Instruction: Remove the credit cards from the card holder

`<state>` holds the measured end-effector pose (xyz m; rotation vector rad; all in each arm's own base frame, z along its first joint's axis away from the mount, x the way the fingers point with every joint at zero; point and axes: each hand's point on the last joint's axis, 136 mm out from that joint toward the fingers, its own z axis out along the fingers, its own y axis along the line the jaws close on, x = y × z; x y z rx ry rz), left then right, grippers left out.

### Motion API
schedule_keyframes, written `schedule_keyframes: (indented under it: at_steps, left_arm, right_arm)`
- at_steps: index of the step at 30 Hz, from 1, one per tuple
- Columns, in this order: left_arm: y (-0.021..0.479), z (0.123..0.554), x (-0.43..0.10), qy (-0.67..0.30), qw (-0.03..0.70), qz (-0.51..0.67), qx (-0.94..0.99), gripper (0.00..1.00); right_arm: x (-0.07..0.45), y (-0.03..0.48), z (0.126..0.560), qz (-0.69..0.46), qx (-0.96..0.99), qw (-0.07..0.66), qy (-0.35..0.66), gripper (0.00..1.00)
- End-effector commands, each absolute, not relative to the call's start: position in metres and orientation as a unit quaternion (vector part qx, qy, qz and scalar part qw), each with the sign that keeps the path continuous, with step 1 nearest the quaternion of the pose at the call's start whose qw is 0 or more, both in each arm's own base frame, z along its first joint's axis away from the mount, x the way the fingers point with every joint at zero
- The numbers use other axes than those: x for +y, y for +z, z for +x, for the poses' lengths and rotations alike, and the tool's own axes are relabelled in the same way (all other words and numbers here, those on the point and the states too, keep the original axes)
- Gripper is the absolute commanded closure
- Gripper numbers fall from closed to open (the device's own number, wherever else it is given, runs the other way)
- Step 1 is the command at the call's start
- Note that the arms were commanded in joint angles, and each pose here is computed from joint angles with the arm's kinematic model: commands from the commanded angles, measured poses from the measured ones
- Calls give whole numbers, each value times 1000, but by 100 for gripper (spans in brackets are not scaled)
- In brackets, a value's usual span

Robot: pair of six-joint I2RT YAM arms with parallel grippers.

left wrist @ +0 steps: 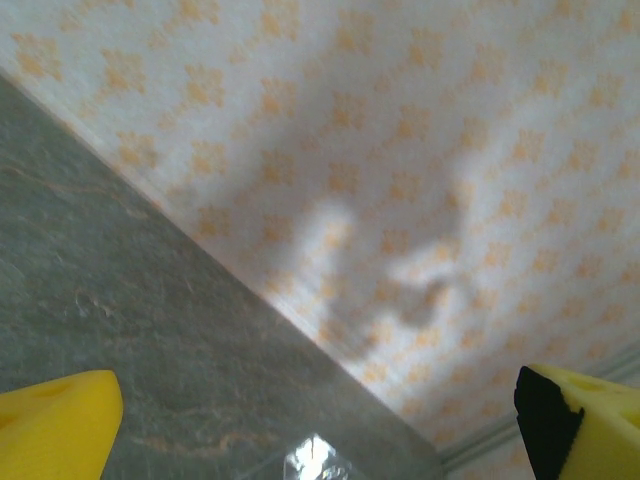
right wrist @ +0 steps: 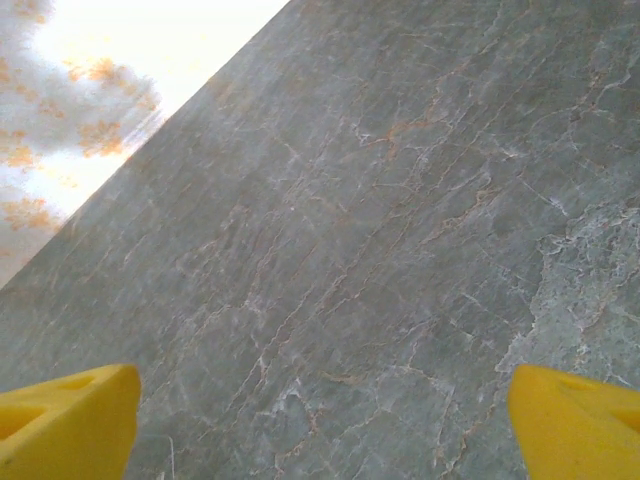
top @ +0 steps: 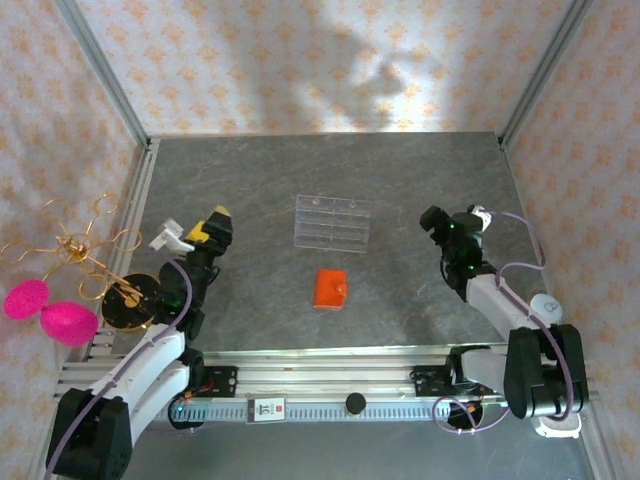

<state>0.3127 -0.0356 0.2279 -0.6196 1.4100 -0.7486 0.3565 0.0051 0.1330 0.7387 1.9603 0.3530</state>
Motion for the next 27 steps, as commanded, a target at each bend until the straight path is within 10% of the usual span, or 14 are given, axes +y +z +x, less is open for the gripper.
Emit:
schedule_keyframes:
  at_steps: [1, 16, 27]
  left_arm:
    - [220, 314, -48, -299, 653, -242, 652, 1]
    - [155, 294, -175, -341, 523, -127, 771, 9]
    - [90, 267, -226, -386, 396, -59, 831, 35]
  right_arm:
    - [14, 144, 357, 278, 805, 498, 164, 7]
    - [118, 120, 306, 147, 844, 411, 312, 22]
    - [216, 67, 259, 23, 892, 293, 343, 39]
